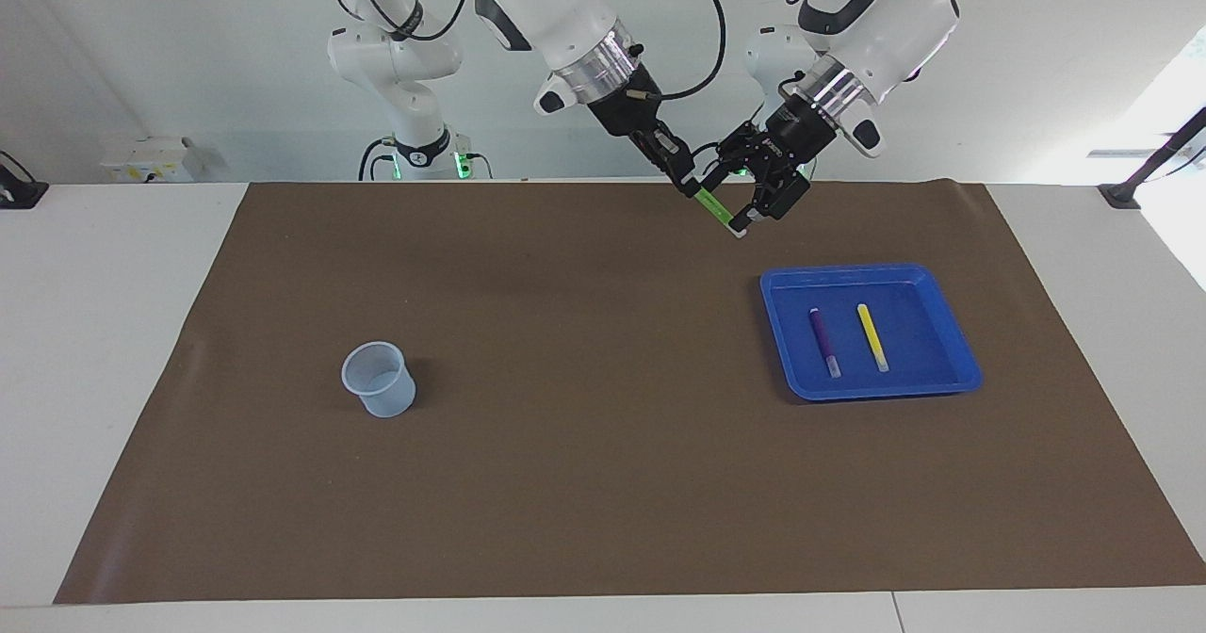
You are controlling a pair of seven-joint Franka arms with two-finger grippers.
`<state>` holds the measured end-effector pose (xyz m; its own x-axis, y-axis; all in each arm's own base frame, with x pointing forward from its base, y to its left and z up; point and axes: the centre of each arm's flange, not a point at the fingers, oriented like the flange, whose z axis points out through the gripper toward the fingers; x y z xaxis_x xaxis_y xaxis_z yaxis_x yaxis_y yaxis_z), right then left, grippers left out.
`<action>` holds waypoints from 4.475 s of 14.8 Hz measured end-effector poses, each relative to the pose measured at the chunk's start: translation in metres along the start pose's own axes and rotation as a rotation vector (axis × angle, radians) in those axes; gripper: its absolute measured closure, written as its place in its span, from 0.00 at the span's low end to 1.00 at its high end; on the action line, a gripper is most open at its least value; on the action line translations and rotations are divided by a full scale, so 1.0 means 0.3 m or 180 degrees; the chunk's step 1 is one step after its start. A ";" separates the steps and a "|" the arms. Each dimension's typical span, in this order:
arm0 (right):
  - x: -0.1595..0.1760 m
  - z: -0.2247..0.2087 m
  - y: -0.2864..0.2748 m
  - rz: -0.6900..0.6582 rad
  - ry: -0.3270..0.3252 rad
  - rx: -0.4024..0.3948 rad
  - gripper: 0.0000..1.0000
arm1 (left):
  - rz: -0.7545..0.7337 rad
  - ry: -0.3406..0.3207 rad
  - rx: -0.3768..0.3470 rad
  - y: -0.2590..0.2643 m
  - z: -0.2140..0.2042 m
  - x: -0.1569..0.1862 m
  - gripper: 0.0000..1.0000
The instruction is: Right arm passes pens to left for tray arrangement
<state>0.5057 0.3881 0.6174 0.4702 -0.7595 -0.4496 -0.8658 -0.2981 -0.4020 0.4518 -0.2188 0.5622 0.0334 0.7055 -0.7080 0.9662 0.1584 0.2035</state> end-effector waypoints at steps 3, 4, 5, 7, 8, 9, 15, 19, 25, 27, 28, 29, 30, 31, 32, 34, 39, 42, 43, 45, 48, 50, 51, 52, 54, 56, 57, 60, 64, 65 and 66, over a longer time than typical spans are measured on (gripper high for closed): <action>0.000 0.000 0.000 0.0000 -0.0001 0.0001 0.82 | 0.0006 -0.0001 -0.0005 0.002 -0.002 0.001 0.17; 0.000 -0.001 -0.001 0.0000 -0.0001 0.0002 0.82 | 0.0010 -0.0001 -0.0006 0.002 -0.002 0.002 0.32; -0.001 -0.001 -0.001 -0.0001 -0.0001 0.0002 0.82 | 0.0015 -0.0002 -0.0007 0.002 -0.002 0.002 0.44; -0.003 0.000 0.000 -0.0005 -0.0003 0.0000 0.82 | 0.0021 -0.0002 -0.0011 0.003 -0.003 0.002 0.65; -0.004 0.000 0.000 -0.0006 -0.0004 0.0000 0.82 | 0.0025 -0.0002 -0.0012 0.003 -0.003 0.002 0.65; -0.005 0.001 0.001 -0.0009 -0.0004 -0.0009 0.82 | 0.0027 -0.0002 -0.0025 0.005 -0.005 0.003 0.69; -0.006 0.004 0.001 -0.0014 -0.0007 -0.0014 0.82 | 0.0163 -0.0001 -0.0042 0.008 -0.008 0.007 0.82; -0.004 0.005 0.000 -0.0024 -0.0005 -0.0012 0.78 | 0.0162 -0.0002 -0.0044 0.009 -0.009 0.008 0.82; 0.175 -0.006 0.006 -0.0821 0.0351 -0.0357 0.13 | 0.0338 0.0046 -0.0092 0.072 -0.069 0.107 0.82; 0.298 -0.032 0.036 -0.1291 0.0517 -0.0558 0.00 | 0.0660 0.0090 0.0073 0.122 -0.130 0.251 0.82; 0.353 -0.048 0.057 -0.1482 0.0558 -0.0643 0.00 | 0.0884 0.0150 0.0178 0.143 -0.161 0.334 0.82; 0.403 -0.065 0.075 -0.1658 0.0582 -0.0715 0.00 | 0.1115 0.0257 0.0307 0.157 -0.180 0.409 0.82; 0.450 -0.084 0.089 -0.1831 0.0604 -0.0780 0.00 | 0.1379 0.0382 0.0472 0.166 -0.188 0.472 0.82; 0.496 -0.103 0.100 -0.1999 0.0640 -0.0848 0.00 | 0.1651 0.0480 0.0648 0.172 -0.194 0.525 0.82; 0.546 -0.127 0.107 -0.2170 0.0701 -0.0923 0.00 | 0.1937 0.0550 0.0825 0.182 -0.204 0.582 0.82; 0.646 -0.166 0.124 -0.2395 0.0805 -0.1057 0.00 | 0.2484 0.0682 0.1146 0.205 -0.239 0.716 0.82; 0.943 -0.298 0.200 -0.2697 0.1035 -0.1436 0.00 | 0.3747 0.0892 0.2027 0.258 -0.190 1.010 0.82; 1.116 -0.435 0.242 -0.3001 0.1095 -0.1583 0.00 | 0.4236 0.0917 0.2332 0.286 -0.146 1.114 0.82; 1.149 -0.477 0.253 -0.3056 0.1094 -0.1612 0.00 | 0.4333 0.0949 0.2441 0.290 -0.135 1.143 0.82; 1.165 -0.564 0.254 -0.3093 0.1096 -0.1707 0.00 | 0.4452 0.1008 0.2556 0.300 -0.109 1.186 0.82; 1.129 -0.699 0.227 -0.3058 0.1154 -0.1810 0.00 | 0.4595 0.1062 0.2694 0.308 -0.065 1.240 0.82; 1.106 -0.744 0.218 -0.3041 0.1148 -0.1830 0.00 | 0.4648 0.1062 0.2701 0.312 -0.040 1.268 0.82; 1.097 -0.758 0.216 -0.3033 0.1133 -0.1846 0.00 | 0.4671 0.1047 0.2707 0.312 -0.029 1.279 0.82; 1.088 -0.771 0.217 -0.3021 0.1111 -0.1882 0.00 | 0.4691 0.1031 0.2714 0.312 -0.022 1.287 0.82; 1.075 -0.785 0.223 -0.2994 0.1058 -0.1959 0.00 | 0.4776 0.1002 0.2736 0.316 -0.020 1.288 0.74; 1.067 -0.780 0.226 -0.2994 0.1022 -0.1989 0.00 | 0.4858 0.0991 0.2744 0.325 -0.023 1.279 0.54; 1.059 -0.773 0.224 -0.3008 0.1005 -0.2001 0.00 | 0.4881 0.0994 0.2741 0.330 -0.025 1.274 0.41; 1.032 -0.749 0.223 -0.3040 0.0933 -0.2059 0.00 | 0.4918 0.1009 0.2730 0.373 -0.055 1.236 0.10; 1.039 -0.761 0.237 -0.2984 0.0878 -0.2104 0.00 | 0.4983 0.0983 0.2748 0.482 -0.142 1.089 0.00; 1.039 -0.762 0.238 -0.2980 0.0875 -0.2107 0.00 | 0.5017 0.0975 0.2757 0.509 -0.164 1.036 0.00; 1.039 -0.763 0.238 -0.2980 0.0874 -0.2107 0.00 | 0.5067 0.0962 0.2772 0.536 -0.184 0.969 0.00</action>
<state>0.5514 -0.0022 0.6310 0.9869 -0.1603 0.0203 -0.1610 -0.9859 0.0445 0.6027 0.0498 0.4263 0.9939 -0.0881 -0.0664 -0.0853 -0.9954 0.0436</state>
